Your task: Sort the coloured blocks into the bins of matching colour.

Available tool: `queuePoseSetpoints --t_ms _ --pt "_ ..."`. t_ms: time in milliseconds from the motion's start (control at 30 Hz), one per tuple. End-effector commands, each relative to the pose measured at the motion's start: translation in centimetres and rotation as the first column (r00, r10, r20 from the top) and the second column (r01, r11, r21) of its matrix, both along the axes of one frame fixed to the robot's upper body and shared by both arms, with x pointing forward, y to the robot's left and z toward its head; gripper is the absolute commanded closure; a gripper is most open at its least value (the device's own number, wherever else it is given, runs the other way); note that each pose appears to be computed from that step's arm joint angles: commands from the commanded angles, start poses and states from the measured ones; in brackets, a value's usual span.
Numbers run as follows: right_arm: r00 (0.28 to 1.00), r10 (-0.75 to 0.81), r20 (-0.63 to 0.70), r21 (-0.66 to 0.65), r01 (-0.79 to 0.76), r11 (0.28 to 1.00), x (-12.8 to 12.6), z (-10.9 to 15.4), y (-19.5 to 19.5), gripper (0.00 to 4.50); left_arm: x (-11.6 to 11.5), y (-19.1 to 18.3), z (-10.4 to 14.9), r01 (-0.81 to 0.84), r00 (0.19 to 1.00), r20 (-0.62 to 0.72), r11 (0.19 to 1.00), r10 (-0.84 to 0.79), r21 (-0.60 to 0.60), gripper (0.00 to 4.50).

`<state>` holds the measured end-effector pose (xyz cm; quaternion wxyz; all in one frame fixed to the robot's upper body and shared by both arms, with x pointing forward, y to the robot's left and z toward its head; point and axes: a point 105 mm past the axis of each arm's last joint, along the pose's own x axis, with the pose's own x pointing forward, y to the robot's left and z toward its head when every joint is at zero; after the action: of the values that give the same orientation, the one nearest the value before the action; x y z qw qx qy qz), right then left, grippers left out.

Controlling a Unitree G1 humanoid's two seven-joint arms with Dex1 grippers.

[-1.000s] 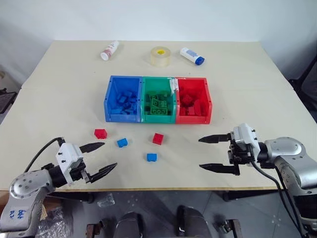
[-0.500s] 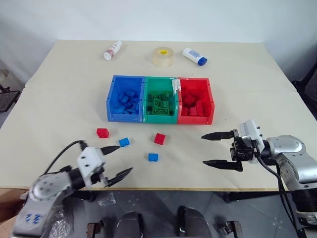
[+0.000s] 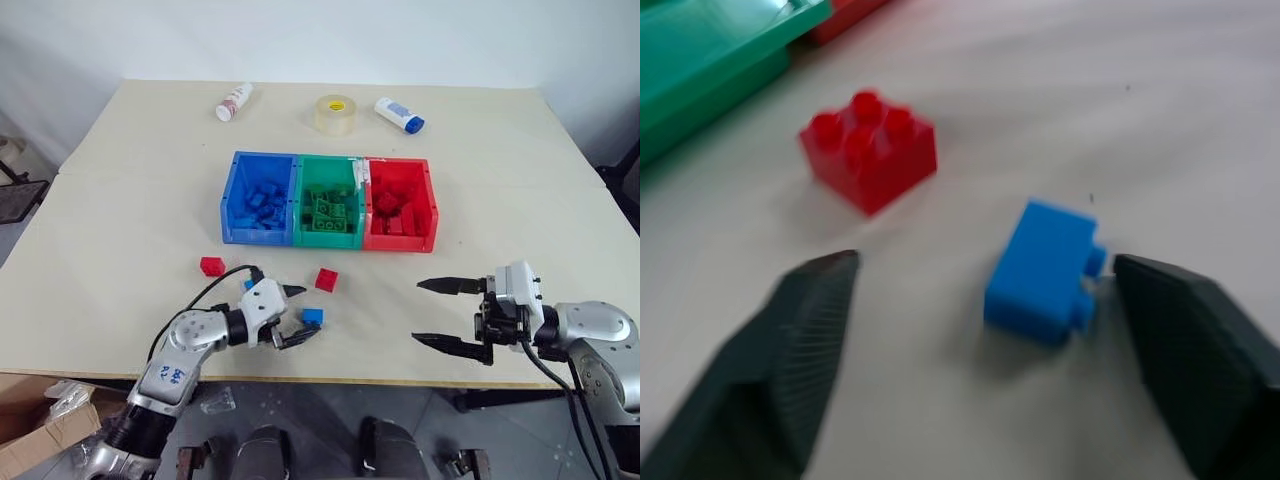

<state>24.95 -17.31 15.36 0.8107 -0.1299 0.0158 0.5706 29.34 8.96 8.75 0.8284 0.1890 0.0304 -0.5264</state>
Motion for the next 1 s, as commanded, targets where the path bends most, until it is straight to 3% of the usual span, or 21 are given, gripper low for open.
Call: queuePoseSetpoints --t_ms 33,233,267,433,533,667,767,967,1000 --pt "0.998 -0.022 0.051 0.014 0.021 1.0 -0.7 1.1 -0.2 0.0 -0.1 -0.6 -1.0 0.053 0.998 -0.017 0.998 -0.053 0.034 1.52" --pt "0.997 -0.056 0.055 0.013 0.056 0.998 -0.8 1.1 -0.8 0.0 -0.2 -0.7 -0.8 0.095 0.995 -0.019 0.994 -0.094 0.048 3.46" --pt "0.997 -0.059 0.056 0.012 0.058 0.998 -0.8 1.2 -0.9 0.0 -0.2 -0.7 -0.7 0.102 0.995 -0.015 0.994 -0.101 0.045 3.57" --pt "0.995 -0.077 0.064 0.007 0.076 0.997 -0.5 1.4 -1.3 0.0 -0.1 -0.7 1.9 0.086 0.996 0.041 0.996 -0.085 -0.021 3.57" --pt "0.994 -0.084 0.069 0.004 0.084 0.996 -0.3 1.5 -1.6 0.0 0.0 -0.5 2.8 0.063 0.997 0.038 0.998 -0.063 0.005 3.57" --pt "0.992 -0.093 0.083 0.007 0.093 0.996 0.3 1.9 -1.9 0.0 2.9 1.5 7.6 -0.133 0.982 0.121 0.984 0.147 -0.117 3.57" --pt "0.991 -0.094 0.09 0.01 0.094 0.996 0.7 2.1 -1.9 0.0 5.0 3.0 9.7 -0.235 0.953 0.157 0.96 0.258 -0.15 3.57" --pt "0.989 -0.096 0.113 0.022 0.094 0.995 1.2 2.5 -1.6 0.0 9.3 5.3 12.1 -0.38 0.886 0.208 0.905 0.415 -0.189 3.57" --pt "0.989 -0.096 0.114 0.022 0.094 0.995 1.3 2.5 -1.5 0.0 10.0 5.4 12.0 -0.389 0.883 0.207 0.903 0.422 -0.183 3.22"
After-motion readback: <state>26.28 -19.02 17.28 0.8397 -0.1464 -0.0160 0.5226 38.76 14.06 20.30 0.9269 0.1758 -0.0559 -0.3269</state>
